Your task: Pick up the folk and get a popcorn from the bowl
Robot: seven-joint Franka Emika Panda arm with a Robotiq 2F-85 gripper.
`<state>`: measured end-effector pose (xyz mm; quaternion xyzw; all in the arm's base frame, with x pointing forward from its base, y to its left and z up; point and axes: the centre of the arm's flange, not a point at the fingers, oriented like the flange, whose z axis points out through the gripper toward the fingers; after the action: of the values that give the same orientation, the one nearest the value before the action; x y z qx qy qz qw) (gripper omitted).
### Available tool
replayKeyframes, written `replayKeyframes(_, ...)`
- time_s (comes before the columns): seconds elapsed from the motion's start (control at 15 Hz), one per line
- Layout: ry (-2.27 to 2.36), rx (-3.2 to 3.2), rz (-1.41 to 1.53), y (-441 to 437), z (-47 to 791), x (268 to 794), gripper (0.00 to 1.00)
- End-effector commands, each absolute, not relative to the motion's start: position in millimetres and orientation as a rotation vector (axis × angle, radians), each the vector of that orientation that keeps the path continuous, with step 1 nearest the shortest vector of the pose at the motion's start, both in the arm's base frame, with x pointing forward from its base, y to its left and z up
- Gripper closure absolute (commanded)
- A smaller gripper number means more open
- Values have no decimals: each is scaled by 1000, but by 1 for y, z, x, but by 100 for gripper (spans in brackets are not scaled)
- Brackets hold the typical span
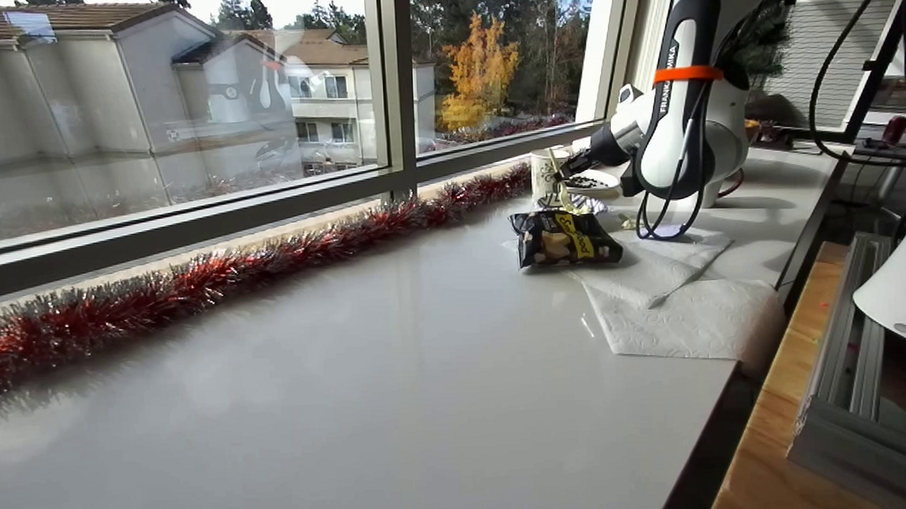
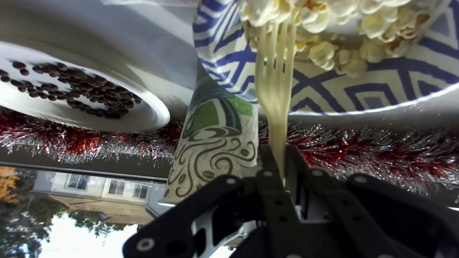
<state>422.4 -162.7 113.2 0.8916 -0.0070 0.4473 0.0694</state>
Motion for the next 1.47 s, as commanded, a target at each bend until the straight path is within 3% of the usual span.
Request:
replayKeyframes(0.0,-14,2685,1380,-155,114,420,97)
replayKeyframes(1.4,34,2645,1502,-135,129,427,97)
